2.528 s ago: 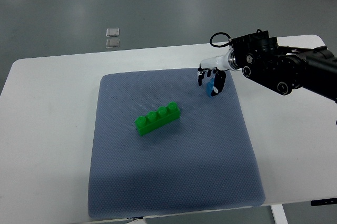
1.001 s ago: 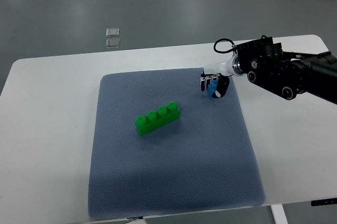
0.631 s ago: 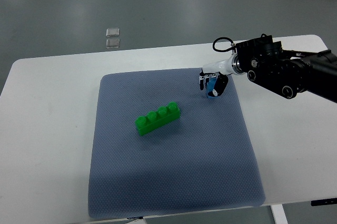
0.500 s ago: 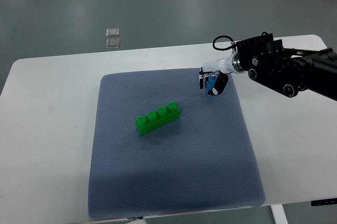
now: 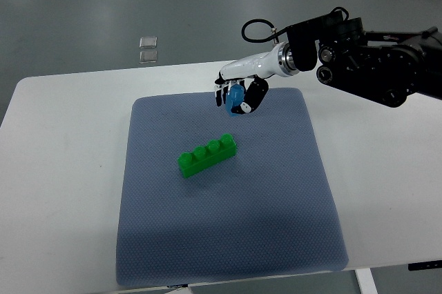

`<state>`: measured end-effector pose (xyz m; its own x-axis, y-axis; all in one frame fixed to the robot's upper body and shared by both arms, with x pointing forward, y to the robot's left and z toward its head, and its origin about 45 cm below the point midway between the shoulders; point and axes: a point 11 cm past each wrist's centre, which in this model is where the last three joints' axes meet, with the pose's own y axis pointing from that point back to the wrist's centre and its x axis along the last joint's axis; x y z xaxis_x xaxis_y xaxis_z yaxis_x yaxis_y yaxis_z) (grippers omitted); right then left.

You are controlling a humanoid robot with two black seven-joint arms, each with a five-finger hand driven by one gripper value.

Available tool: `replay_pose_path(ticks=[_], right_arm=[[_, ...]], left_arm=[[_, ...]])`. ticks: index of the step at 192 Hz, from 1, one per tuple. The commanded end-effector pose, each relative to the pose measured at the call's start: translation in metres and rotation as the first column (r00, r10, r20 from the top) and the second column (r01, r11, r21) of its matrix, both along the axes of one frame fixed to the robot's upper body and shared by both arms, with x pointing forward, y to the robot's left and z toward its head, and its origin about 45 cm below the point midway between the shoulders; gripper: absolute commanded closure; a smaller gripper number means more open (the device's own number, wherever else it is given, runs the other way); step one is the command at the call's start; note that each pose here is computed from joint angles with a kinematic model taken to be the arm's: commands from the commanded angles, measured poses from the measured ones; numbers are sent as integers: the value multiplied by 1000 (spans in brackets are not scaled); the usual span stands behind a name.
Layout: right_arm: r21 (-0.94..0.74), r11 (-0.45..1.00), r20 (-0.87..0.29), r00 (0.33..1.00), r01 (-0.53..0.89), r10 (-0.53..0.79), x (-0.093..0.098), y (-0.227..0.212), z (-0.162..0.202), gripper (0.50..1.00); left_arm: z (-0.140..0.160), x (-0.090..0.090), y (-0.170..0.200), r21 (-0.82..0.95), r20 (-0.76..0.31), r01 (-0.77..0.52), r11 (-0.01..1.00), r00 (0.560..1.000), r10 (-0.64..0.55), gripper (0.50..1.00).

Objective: Stack blue block on green block with right hand
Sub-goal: 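Lift the blue block and carry it over the green block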

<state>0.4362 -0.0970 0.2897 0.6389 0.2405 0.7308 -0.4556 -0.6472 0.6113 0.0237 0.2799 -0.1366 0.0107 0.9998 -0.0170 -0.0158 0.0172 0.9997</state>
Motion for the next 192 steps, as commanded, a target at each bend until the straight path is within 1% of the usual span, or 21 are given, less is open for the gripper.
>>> replay_pose_path(ticks=[1, 27, 60, 82, 109, 119, 120, 135, 192], right_arm=[[59, 998, 3, 1000, -30, 30, -8, 16, 9, 938], [117, 992, 15, 999, -53, 52, -16, 33, 13, 938], [140, 988, 22, 997, -73, 70, -25, 50, 0, 936], [150, 987, 11, 998, -61, 60, -27, 48, -9, 936], [152, 988, -6, 999, -40, 41, -30, 41, -27, 934], [152, 988, -6, 999, -40, 41, -31, 41, -27, 934], [146, 989, -10, 999, -36, 38, -32, 38, -33, 934], [149, 989, -18, 1000, -21, 24, -32, 33, -41, 934], [153, 988, -21, 1000, 10, -7, -31, 26, -50, 932]], left_arm=[[0, 0, 0, 1, 0, 0, 1000, 1000, 0, 500], [0, 0, 0, 1, 0, 1, 1000, 1000, -1, 500], [0, 0, 1, 3, 0, 0, 1000, 1000, 0, 500], [0, 0, 1, 3, 0, 0, 1000, 1000, 0, 500], [0, 0, 1, 3, 0, 0, 1000, 1000, 0, 500], [0, 0, 1, 3, 0, 0, 1000, 1000, 0, 500], [0, 0, 1, 3, 0, 0, 1000, 1000, 0, 500], [0, -1, 1, 3, -1, -1, 1000, 1000, 1, 500], [0, -1, 0, 1, -1, 0, 1000, 1000, 0, 500]])
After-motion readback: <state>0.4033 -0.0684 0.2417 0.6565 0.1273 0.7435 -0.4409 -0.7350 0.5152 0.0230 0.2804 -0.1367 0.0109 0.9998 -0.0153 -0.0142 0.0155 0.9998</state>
